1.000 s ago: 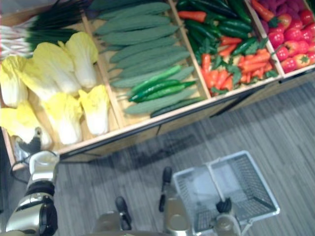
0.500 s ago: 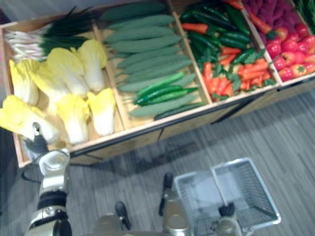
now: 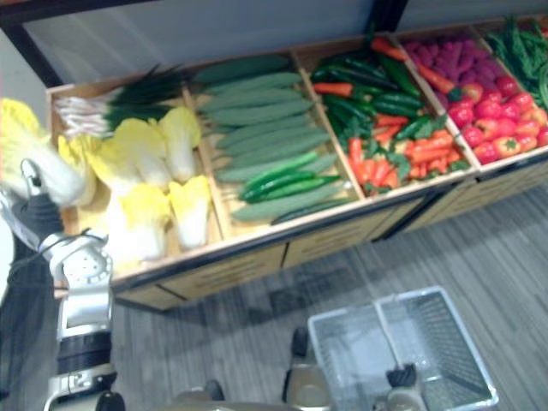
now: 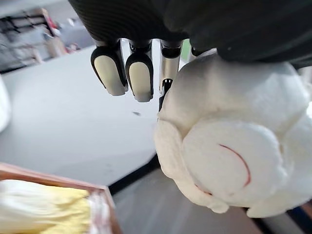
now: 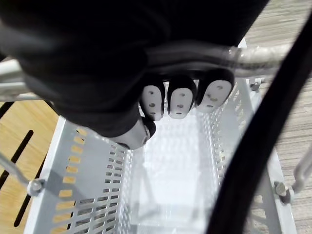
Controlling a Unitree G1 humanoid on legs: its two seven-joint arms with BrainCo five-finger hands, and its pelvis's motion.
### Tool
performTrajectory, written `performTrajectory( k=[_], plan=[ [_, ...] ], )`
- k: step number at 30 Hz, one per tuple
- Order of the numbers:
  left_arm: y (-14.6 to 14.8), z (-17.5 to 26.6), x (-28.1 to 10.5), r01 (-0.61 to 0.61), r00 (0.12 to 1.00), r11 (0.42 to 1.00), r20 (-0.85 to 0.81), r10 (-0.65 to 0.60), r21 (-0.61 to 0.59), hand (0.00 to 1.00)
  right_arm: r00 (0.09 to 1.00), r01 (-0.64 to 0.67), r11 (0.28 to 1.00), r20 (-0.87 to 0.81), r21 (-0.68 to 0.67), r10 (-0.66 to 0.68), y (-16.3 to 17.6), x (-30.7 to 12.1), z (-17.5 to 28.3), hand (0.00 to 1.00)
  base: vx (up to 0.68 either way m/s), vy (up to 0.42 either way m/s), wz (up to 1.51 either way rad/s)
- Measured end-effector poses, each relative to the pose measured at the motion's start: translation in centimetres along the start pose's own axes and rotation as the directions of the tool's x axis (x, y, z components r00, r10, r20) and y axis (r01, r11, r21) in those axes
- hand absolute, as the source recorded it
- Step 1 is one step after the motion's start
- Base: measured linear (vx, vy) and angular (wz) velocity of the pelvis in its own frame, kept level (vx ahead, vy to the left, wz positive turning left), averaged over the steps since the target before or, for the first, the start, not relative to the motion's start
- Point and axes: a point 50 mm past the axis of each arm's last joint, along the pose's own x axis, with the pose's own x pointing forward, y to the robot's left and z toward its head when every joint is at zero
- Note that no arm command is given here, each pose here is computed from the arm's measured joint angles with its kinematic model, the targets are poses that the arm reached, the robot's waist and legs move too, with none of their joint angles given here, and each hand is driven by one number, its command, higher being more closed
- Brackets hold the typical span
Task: Pick vegetable in the basket
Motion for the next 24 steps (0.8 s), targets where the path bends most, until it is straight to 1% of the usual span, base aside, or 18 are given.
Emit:
performTrajectory(
  k=[1, 2, 3, 6, 8, 9, 11, 12, 14, 15, 17, 18, 19, 20, 21, 22, 23, 24],
  plan=[
    [-0.1, 0.9, -0.1, 0.055, 0.996, 0.998, 0.069, -0.054, -0.010, 1.00, 1.000, 0.009, 1.000, 0.025, -0.017, -0.009, -0.8, 0.3, 0.4, 1.00, -0.02, 0.004, -0.56],
    [-0.8, 2.1, -0.6, 0.145, 0.977, 0.989, 0.160, -0.141, -0.016, 1.00, 0.998, 0.030, 0.999, 0.061, -0.045, -0.027, -2.2, 0.7, 0.8, 1.00, -0.03, 0.004, -0.69],
    [-1.8, 3.6, -1.5, 0.282, 0.924, 0.959, 0.278, -0.262, -0.033, 1.00, 0.992, 0.065, 0.994, 0.111, -0.092, -0.054, -4.2, 1.2, 1.5, 1.00, -0.03, 0.011, -0.65],
    [-3.2, 5.3, -3.5, 0.470, 0.810, 0.883, 0.409, -0.421, -0.022, 1.00, 0.976, 0.106, 0.978, 0.207, -0.178, -0.068, -6.7, 1.8, 3.6, 1.00, -0.03, 0.016, -0.58],
    [-4.3, 6.2, -5.7, 0.637, 0.659, 0.770, 0.499, -0.563, 0.026, 1.00, 0.940, 0.145, 0.951, 0.337, -0.273, -0.046, -8.6, 2.2, 6.7, 1.00, -0.04, 0.015, -0.82],
    [-4.5, 6.3, -6.2, 0.671, 0.622, 0.741, 0.513, -0.592, 0.041, 1.00, 0.931, 0.151, 0.945, 0.364, -0.289, -0.038, -8.9, 2.2, 7.3, 1.00, -0.06, 0.023, -0.94],
    [-5.0, 6.6, -8.0, 0.782, 0.465, 0.614, 0.559, -0.686, 0.103, 1.00, 0.892, 0.168, 0.925, 0.451, -0.341, 0.004, -9.6, 2.1, 9.9, 1.00, -0.06, 0.034, -0.92],
    [-5.1, 6.6, -8.4, 0.806, 0.428, 0.580, 0.564, -0.706, 0.116, 1.00, 0.884, 0.170, 0.919, 0.467, -0.355, 0.016, -9.7, 2.0, 10.5, 1.00, -0.04, 0.031, -0.86],
    [-5.5, 7.0, -9.7, 0.862, 0.292, 0.474, 0.587, -0.755, 0.181, 1.00, 0.860, 0.173, 0.895, 0.506, -0.411, 0.066, -10.0, 1.8, 11.9, 1.00, -0.02, 0.030, -0.82],
    [-5.6, 7.1, -10.1, 0.875, 0.267, 0.449, 0.591, -0.761, 0.183, 1.00, 0.855, 0.173, 0.888, 0.513, -0.425, 0.079, -9.9, 1.8, 12.2, 1.00, -0.02, 0.033, -0.73],
    [-5.9, 7.3, -11.4, 0.920, 0.178, 0.347, 0.594, -0.785, 0.183, 1.00, 0.835, 0.178, 0.872, 0.539, -0.455, 0.111, -9.7, 1.6, 13.7, 1.00, -0.02, 0.035, -0.66],
    [-6.0, 7.5, -11.7, 0.927, 0.155, 0.325, 0.597, -0.787, 0.187, 1.00, 0.827, 0.181, 0.870, 0.550, -0.458, 0.118, -9.7, 1.5, 14.2, 1.00, -0.01, 0.034, -0.61],
    [-6.2, 7.8, -12.4, 0.944, 0.110, 0.272, 0.604, -0.789, 0.184, 1.00, 0.802, 0.191, 0.860, 0.581, -0.473, 0.141, -9.5, 1.0, 15.2, 1.00, -0.01, 0.027, -0.57],
    [-6.4, 8.1, -12.9, 0.950, 0.081, 0.246, 0.612, -0.787, 0.190, 1.00, 0.778, 0.202, 0.858, 0.609, -0.473, 0.152, -9.4, 0.5, 16.0, 1.00, 0.00, 0.025, -0.75],
    [-6.7, 8.8, -13.9, 0.964, 0.018, 0.180, 0.629, -0.777, 0.195, 1.00, 0.728, 0.231, 0.854, 0.665, -0.466, 0.167, -9.2, -0.4, 17.5, 1.00, 0.01, 0.012, -0.63],
    [-6.7, 9.0, -14.2, 0.968, -0.007, 0.155, 0.635, -0.773, 0.199, 1.00, 0.706, 0.241, 0.851, 0.686, -0.466, 0.175, -9.1, -0.9, 18.1, 1.00, 0.03, 0.007, -0.65],
    [-6.7, 9.5, -14.9, 0.971, -0.058, 0.106, 0.646, -0.761, 0.213, 1.00, 0.667, 0.251, 0.850, 0.719, -0.464, 0.195, -9.1, -1.6, 19.3, 1.00, 0.03, 0.003, -0.44],
    [-6.7, 9.7, -15.3, 0.974, -0.082, 0.079, 0.651, -0.755, 0.214, 1.00, 0.649, 0.254, 0.849, 0.732, -0.463, 0.205, -8.9, -2.0, 19.8, 1.00, 0.05, 0.005, -0.44]
  ],
)
